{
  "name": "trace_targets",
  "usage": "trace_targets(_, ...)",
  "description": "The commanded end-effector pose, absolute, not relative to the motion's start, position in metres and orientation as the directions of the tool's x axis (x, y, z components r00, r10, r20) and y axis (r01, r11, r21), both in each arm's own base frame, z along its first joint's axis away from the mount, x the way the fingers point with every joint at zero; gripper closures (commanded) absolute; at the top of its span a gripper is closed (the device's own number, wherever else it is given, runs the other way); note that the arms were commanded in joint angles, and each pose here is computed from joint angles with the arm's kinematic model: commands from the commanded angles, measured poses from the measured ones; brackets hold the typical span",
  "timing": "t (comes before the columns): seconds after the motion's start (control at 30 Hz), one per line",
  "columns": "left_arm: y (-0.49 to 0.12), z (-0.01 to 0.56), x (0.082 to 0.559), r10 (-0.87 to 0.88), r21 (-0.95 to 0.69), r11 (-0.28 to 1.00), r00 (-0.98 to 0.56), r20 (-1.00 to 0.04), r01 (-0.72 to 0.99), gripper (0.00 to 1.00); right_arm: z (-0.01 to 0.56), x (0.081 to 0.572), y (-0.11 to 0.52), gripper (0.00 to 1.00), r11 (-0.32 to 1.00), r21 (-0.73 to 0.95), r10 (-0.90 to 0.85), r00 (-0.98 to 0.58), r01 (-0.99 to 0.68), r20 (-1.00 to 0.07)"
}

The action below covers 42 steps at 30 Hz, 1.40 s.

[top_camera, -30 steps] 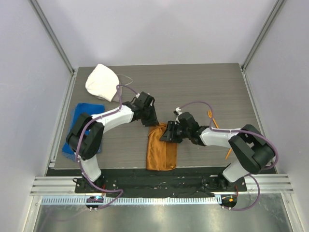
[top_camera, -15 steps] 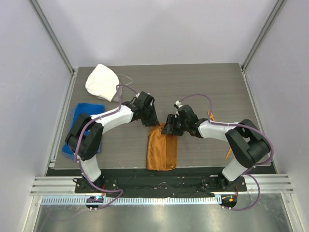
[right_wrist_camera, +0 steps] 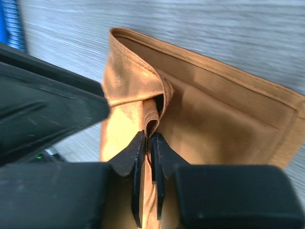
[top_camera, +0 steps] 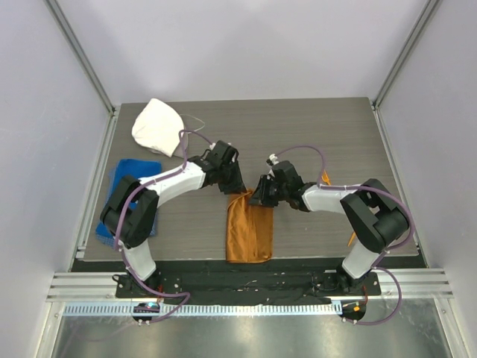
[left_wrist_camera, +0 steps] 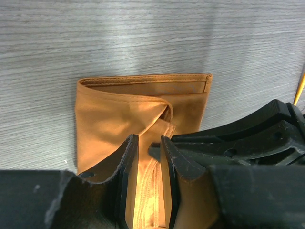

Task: Fold the napkin into a case and place the utensils inside
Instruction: Fold the lower triangle-folded napkin at the center of the board.

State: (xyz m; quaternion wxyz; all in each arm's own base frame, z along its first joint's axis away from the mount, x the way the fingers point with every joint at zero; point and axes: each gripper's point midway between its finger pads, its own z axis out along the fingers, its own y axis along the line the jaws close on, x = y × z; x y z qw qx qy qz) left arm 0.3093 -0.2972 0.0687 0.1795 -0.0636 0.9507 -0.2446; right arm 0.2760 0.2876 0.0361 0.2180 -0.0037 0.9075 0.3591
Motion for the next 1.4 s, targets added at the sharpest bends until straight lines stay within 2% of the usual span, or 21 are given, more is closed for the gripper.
trace_targets(0.0, -0.302, 0.088, 0.321, -0.226, -0.515, 0.857, -0.912, -0.342, -0.019, 0.71, 0.051, 0.281, 0.304, 0.90, 0.650, 0.749, 0.240, -0.900, -0.129, -0.364)
trace_targets(0.17, -0.299, 0.089, 0.322, -0.229, -0.510, 0.860, -0.909, -0.347, -0.022, 0.71, 0.044, 0.283, 0.311, 0.96, 0.597, 0.799, 0.299, -0.905, -0.071, -0.303)
trace_targets(0.47, -0.300, 0.079, 0.324, -0.224, -0.504, 0.863, -0.917, -0.331, -0.029, 0.71, 0.044, 0.286, 0.309, 0.96, 0.619, 0.781, 0.284, -0.902, -0.088, -0.326)
trace_targets(0.5, -0.300, 0.077, 0.324, -0.223, -0.503, 0.864, -0.918, -0.326, -0.031, 0.71, 0.042, 0.285, 0.308, 0.94, 0.631, 0.769, 0.265, -0.901, -0.107, -0.343)
trace_targets(0.63, -0.302, 0.072, 0.326, -0.218, -0.500, 0.866, -0.921, -0.321, -0.031, 0.72, 0.042, 0.280, 0.300, 0.76, 0.671, 0.731, 0.230, -0.903, -0.124, -0.364)
trace_targets(0.8, -0.305, 0.061, 0.325, -0.217, -0.507, 0.861, -0.930, -0.296, -0.039, 0.74, 0.043, 0.267, 0.293, 0.59, 0.695, 0.705, 0.203, -0.904, -0.138, -0.377)
trace_targets(0.97, -0.306, 0.053, 0.328, -0.223, -0.500, 0.864, -0.930, -0.291, -0.050, 0.74, 0.044, 0.248, 0.288, 0.55, 0.707, 0.692, 0.186, -0.907, -0.144, -0.379)
trace_targets(1.37, -0.292, 0.025, 0.339, -0.256, -0.443, 0.890, -0.923, -0.287, -0.109, 0.78, 0.042, 0.192, 0.293, 0.54, 0.753, 0.629, 0.108, -0.908, -0.191, -0.405)
